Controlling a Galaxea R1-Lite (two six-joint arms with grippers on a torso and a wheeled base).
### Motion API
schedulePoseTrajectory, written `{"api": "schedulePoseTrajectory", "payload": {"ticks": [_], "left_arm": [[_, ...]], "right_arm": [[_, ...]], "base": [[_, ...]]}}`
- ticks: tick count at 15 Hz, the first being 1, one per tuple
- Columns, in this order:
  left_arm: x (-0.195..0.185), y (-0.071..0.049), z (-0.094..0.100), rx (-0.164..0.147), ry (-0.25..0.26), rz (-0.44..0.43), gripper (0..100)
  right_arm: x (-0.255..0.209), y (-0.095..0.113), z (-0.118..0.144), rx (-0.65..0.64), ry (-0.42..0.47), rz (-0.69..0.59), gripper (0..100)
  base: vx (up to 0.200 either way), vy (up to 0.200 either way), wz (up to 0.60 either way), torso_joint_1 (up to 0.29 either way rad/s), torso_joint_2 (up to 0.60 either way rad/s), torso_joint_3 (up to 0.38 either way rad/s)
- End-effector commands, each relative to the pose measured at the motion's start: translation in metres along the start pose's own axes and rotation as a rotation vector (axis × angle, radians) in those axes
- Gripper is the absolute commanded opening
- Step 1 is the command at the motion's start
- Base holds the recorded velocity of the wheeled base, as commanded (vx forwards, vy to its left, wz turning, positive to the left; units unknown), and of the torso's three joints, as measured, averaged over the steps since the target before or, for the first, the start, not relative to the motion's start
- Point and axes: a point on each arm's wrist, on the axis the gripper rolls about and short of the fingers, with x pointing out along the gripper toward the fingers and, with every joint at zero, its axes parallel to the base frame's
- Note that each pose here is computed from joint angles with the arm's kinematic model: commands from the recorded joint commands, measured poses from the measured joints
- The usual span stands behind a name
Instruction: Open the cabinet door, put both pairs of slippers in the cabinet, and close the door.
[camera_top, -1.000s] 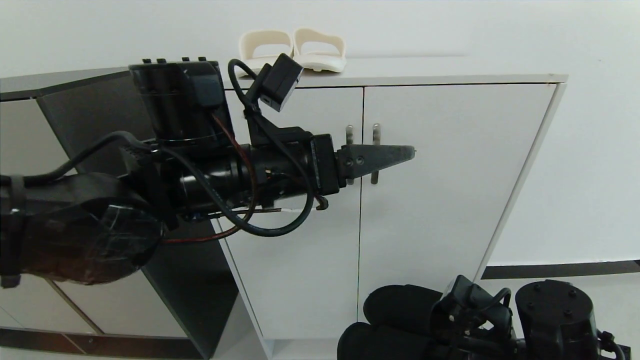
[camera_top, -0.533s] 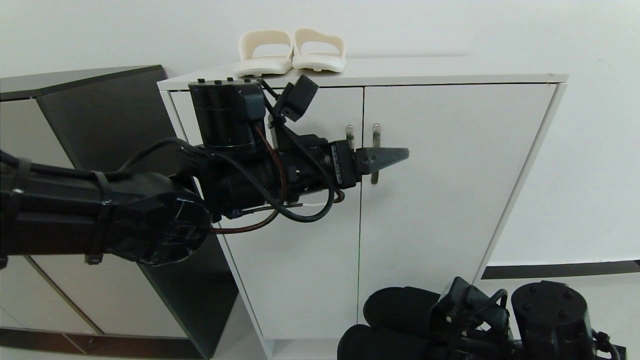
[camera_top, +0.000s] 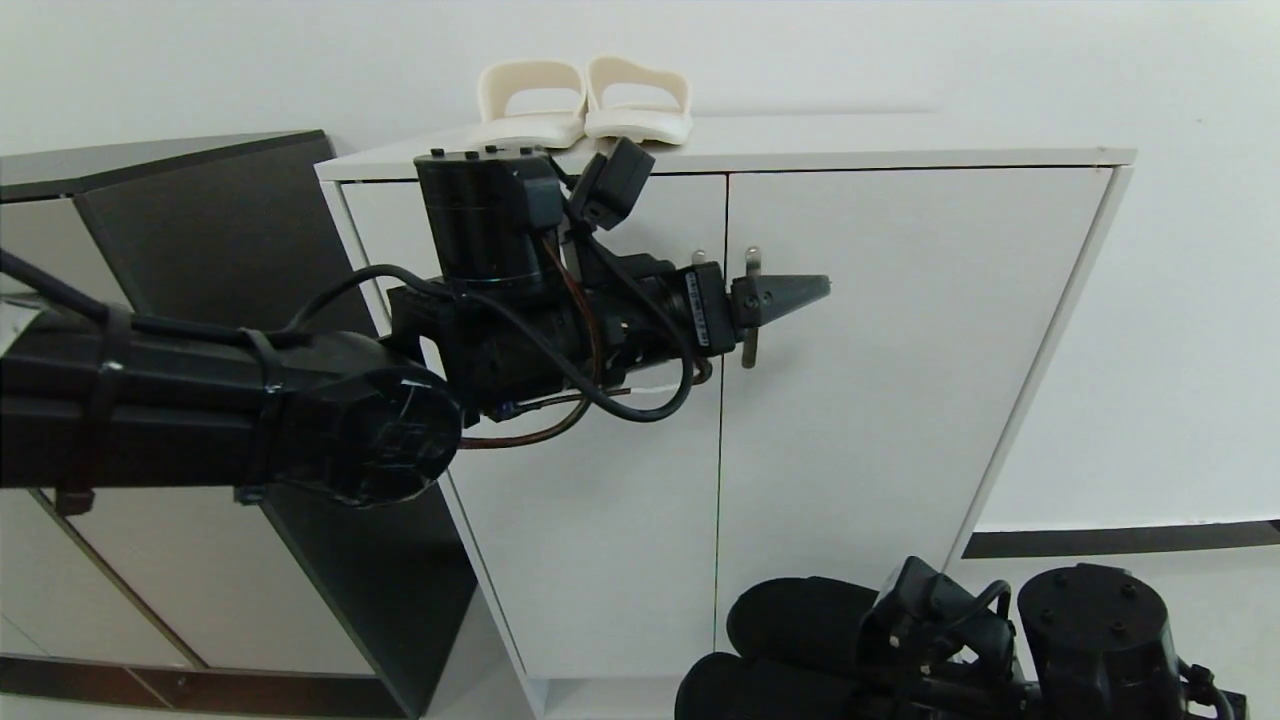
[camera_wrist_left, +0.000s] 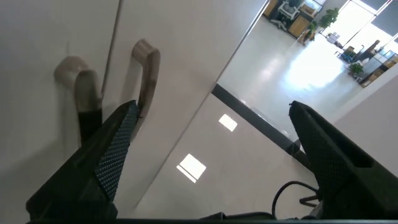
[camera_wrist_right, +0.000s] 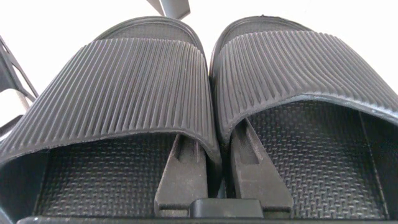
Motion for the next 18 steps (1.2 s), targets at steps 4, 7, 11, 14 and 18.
{"api": "schedulePoseTrajectory", "payload": {"ticks": [4,7,11,14,18], "left_arm": [[0.019,0.012,-0.009,-0.007,0.016,0.005,100],[0.02,0.013,-0.01,-0.009,0.02,0.005,0],[0.013,0.005,-0.005,-0.013,0.01,-0.007,0],[-0.006,-0.018,-0.01,-0.024,0.038,-0.041,0],[-0.031,-0.04,-0.01,-0.023,0.042,-0.064,0]], "right_arm": [[0.003,0.0,-0.003,0.001,0.014,0.002,0],[0.003,0.0,-0.003,0.002,0.017,0.004,0],[0.001,0.001,-0.009,0.002,0.033,0.022,0],[-0.008,0.004,-0.016,-0.014,-0.008,0.138,0],[-0.012,0.005,-0.024,-0.074,-0.009,0.185,0]], "base": [[0.0,0.0,0.0,0.0,0.0,0.0],[0.0,0.0,0.0,0.0,0.0,0.0],[0.0,0.0,0.0,0.0,0.0,0.0],[0.0,0.0,0.0,0.0,0.0,0.0],[0.0,0.0,0.0,0.0,0.0,0.0]]}}
